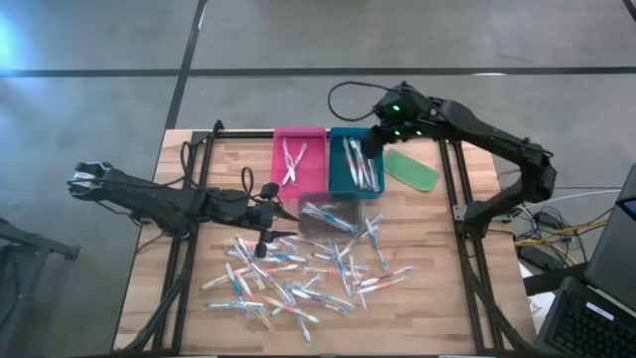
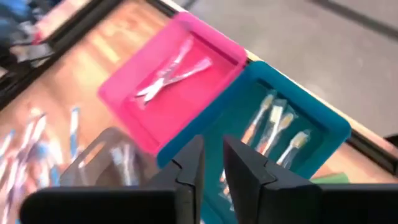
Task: Pick & Place Toothbrushes
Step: Put the purple toothbrush into the pink bin
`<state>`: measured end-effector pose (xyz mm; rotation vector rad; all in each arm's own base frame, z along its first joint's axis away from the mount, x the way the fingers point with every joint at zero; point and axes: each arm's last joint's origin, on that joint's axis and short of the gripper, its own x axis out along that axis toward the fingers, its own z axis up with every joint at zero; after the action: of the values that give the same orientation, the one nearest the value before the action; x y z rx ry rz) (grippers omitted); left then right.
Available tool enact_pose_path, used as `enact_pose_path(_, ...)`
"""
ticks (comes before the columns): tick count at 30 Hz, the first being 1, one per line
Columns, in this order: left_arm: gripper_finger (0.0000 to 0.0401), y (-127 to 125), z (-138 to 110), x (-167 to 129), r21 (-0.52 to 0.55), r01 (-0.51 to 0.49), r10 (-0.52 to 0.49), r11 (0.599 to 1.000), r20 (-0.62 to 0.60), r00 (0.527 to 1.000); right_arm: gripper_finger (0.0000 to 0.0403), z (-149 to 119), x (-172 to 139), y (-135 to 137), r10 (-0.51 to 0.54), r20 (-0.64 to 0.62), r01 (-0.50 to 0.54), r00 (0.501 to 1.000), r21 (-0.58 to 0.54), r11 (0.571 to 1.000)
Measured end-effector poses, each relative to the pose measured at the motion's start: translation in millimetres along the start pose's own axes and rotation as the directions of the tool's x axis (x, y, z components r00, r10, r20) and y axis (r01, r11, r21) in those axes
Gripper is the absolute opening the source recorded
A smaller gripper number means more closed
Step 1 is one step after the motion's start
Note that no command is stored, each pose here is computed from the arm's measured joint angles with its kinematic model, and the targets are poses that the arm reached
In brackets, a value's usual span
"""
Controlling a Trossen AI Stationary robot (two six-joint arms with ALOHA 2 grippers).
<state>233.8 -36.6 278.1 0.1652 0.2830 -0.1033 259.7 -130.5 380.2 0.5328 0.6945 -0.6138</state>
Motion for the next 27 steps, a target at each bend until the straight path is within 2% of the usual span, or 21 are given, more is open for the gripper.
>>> enact_pose_path(4, 0.0163, 0.1, 0.0, 0.0, 0.000, 0.000, 0.000, 1.000, 0.000, 1.000, 0.0033, -11.1, -31.8, 7.2, 0.059, 0.054, -0.053, 0.997, -0.104, 0.993)
enact_pose_path(8, 0.0163, 0.0, 0.0, 0.0, 0.000, 0.000, 0.000, 1.000, 0.000, 1.000, 0.0018, -24.2, -58.2, 11.7, 0.115, 0.093, -0.091, 0.989, -0.234, 0.968)
enact_pose_path(16, 0.0163, 0.0, 0.0, 0.0, 0.000, 0.000, 0.000, 1.000, 0.000, 1.000, 0.0009, -45.3, -102.7, 3.3, 0.177, 0.167, -0.120, 0.970, -0.301, 0.946)
enact_pose_path(27, 0.0163, 0.0, 0.1, 0.0, 0.000, 0.000, 0.000, 1.000, 0.001, 1.000, 0.0008, -67.8, -152.0, -14.2, 0.221, 0.258, -0.096, 0.940, -0.422, 0.901)
